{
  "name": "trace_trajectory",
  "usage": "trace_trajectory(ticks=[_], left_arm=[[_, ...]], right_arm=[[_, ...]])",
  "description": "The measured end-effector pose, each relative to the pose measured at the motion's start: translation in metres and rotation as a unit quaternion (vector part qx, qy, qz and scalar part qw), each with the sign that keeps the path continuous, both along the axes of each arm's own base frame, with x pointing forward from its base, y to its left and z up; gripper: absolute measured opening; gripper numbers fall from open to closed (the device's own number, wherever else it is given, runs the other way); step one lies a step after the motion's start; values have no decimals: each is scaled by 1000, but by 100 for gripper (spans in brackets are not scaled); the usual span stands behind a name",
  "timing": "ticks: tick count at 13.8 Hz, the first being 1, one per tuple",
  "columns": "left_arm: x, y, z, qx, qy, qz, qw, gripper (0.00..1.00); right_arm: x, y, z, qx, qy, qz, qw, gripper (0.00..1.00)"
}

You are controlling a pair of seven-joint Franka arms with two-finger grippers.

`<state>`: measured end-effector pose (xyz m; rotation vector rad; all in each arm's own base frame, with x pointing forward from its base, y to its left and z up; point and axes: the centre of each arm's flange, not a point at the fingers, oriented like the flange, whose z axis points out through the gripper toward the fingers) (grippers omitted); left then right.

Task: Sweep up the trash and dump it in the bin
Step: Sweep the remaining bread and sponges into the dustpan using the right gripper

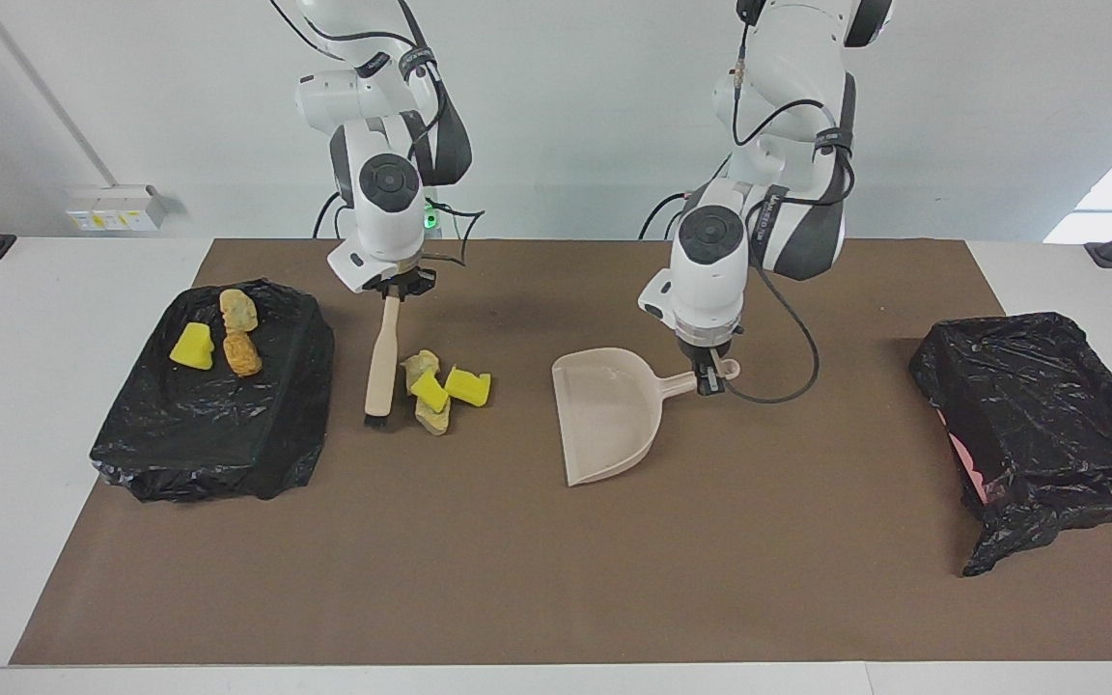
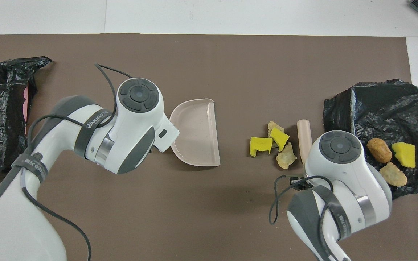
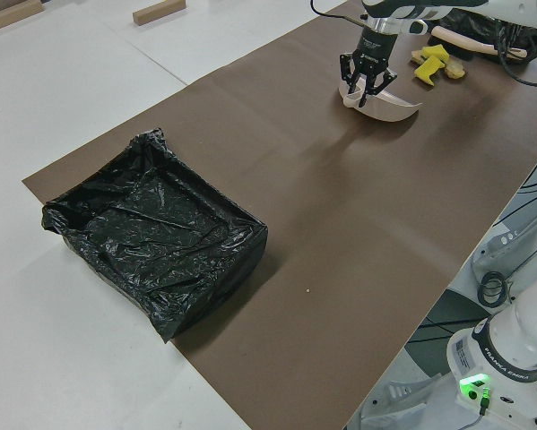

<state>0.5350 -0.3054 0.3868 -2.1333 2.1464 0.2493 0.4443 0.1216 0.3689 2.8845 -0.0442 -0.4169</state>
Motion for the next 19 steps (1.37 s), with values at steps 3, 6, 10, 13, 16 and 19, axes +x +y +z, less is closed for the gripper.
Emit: trace_trajectory(ticks=[3, 6, 10, 13, 16, 19], left_arm=[[-17, -9, -2, 3, 1, -2, 1000, 33], [-27, -8, -10, 5, -2, 22, 1000, 33], [-32, -9, -16, 2, -8, 33, 999, 33], [-36, -7, -23, -8, -19, 34, 999, 33], [-37, -5, -29, -16, -29, 34, 999, 33], [-34, 0, -30, -26, -37, 41, 998, 33]], right_arm=[[0, 7, -13, 7, 3, 4, 1000, 26], [-2, 34, -33, 36, 12, 9, 999, 26], [-5, 77, -38, 80, 16, 4, 997, 26], [-3, 122, -44, 135, 1, -28, 990, 26], [4, 150, -39, 185, 7, -59, 981, 26], [11, 178, -25, 232, 12, -82, 969, 26]])
